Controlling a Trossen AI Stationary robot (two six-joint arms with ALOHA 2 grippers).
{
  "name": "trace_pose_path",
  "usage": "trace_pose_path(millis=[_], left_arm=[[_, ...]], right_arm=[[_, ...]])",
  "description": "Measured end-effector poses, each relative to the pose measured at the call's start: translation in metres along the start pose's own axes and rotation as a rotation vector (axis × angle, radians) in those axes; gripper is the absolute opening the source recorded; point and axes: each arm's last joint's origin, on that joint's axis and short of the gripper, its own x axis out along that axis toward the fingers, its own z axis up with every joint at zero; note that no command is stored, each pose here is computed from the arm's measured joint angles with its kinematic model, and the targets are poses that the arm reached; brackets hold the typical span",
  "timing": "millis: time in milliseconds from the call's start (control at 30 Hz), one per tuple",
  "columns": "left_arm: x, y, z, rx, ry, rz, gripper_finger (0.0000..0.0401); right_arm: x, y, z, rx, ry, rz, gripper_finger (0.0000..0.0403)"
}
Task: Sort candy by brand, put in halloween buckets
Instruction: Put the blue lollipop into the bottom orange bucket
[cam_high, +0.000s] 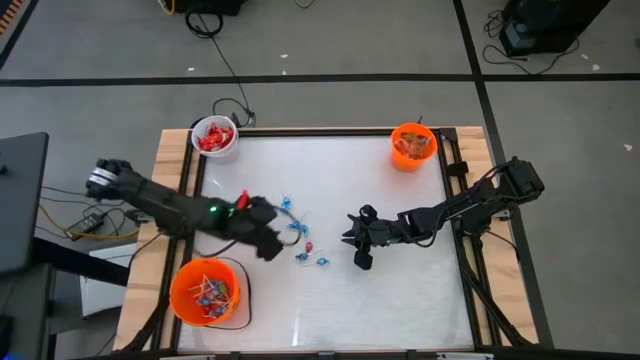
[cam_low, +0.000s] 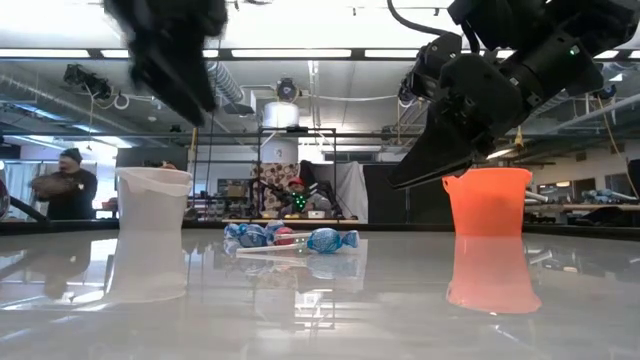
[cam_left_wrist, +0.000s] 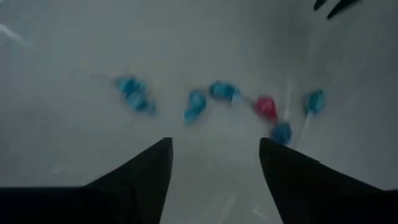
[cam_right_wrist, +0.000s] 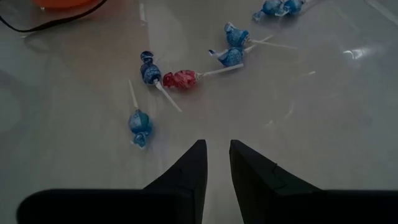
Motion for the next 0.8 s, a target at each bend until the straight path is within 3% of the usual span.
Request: trace_pose_path(millis=[133,267,533,800], left_arm=[[0.035,0.004,0.014,0.026,-0.050,-0.069,0.0254],[0.064,0.011,0.026,0.036,-0.057,-0.071,0.0254],[0.113,0.038,0.034,-0.007,0.018,0.096,0.0254],[0.149,0.059,0.032,-0.019,0.107,0.192,0.0254]], right_arm=[[0.000,0.000,0.000,-0.001,0.000,0.000,0.0083],[0.000,0.000,-0.002,-0.005,0.015,0.003,0.0083],[-0.001,0.002,-0.006,-0.013,0.044,-0.007,0.0083],[-0.002,-0.004,-0.018,-0.006,0.068,-0.029,0.0083]])
